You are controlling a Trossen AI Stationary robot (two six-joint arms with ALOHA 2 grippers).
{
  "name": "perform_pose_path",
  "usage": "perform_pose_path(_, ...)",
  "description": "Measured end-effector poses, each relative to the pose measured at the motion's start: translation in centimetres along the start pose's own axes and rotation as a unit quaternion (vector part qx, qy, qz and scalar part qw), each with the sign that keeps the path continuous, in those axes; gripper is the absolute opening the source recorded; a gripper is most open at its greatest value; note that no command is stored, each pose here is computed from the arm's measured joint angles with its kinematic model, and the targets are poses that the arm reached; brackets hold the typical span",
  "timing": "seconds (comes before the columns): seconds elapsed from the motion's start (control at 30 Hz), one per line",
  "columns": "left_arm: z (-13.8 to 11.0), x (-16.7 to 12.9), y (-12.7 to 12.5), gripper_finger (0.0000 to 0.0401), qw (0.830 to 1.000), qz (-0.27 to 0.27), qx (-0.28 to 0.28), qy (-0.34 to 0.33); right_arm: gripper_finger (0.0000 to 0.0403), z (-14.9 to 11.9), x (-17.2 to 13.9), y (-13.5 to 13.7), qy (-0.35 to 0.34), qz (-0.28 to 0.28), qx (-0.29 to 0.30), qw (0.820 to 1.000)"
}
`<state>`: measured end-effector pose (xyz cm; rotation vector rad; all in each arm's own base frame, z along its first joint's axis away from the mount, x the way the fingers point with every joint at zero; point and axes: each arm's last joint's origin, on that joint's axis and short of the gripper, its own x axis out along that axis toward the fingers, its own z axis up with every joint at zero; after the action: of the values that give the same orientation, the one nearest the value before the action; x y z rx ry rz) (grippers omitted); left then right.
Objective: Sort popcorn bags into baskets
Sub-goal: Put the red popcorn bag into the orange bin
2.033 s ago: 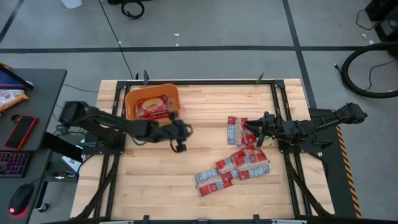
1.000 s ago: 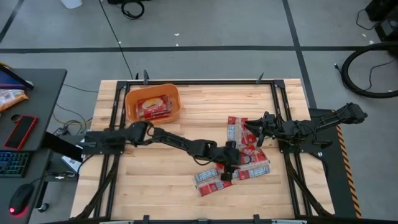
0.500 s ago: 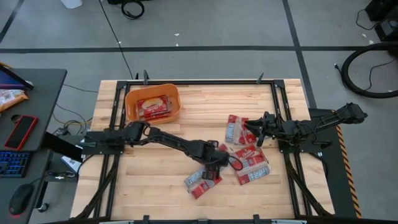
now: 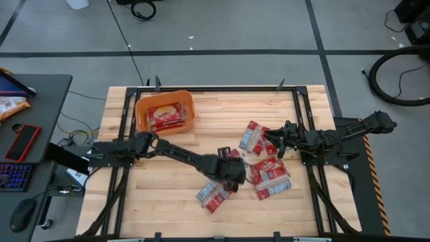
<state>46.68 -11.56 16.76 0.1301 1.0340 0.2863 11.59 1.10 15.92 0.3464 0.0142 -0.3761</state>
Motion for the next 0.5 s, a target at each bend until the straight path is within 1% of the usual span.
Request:
perform_pose_path(0.07, -0.2, 0.3, -1.0, 0.0155, 1.000, -0.004, 0.000, -0.010, 0.0103, 0.0, 0.0, 0.0, 0.000, 0.000, 0.000, 1.000)
perform_pose_path(0.13, 0.0, 0.5, -1.8, 0.0166, 0.999, -0.012, -0.011, -0.031, 0.0103, 0.0, 0.0, 0.0, 0.000, 0.000, 0.000, 1.000)
perform_pose_path(0.23, -0.7, 1.3, -2.8, 0.0186, 1.000, -0.007, 0.001, -0.026, 0.0103, 0.0, 0.0, 0.0, 0.000, 0.000, 0.000, 1.000)
perform_pose_path(0.3, -1.2, 1.9, -3.0, 0.0201, 1.000, 0.005, 0.012, -0.015, 0.0103, 0.0, 0.0, 0.0, 0.000, 0.000, 0.000, 1.000)
perform_pose_path(0.4, -1.5, 1.9, -3.2, 0.0221, 0.999, 0.017, 0.039, -0.007, 0.0103, 0.0, 0.0, 0.0, -0.001, 0.000, 0.001, 1.000)
perform_pose_path(0.5, -1.8, 2.2, -3.1, 0.0230, 0.998, 0.032, 0.053, 0.001, 0.0103, 0.1, 0.0, 0.0, -0.003, 0.001, 0.002, 1.000)
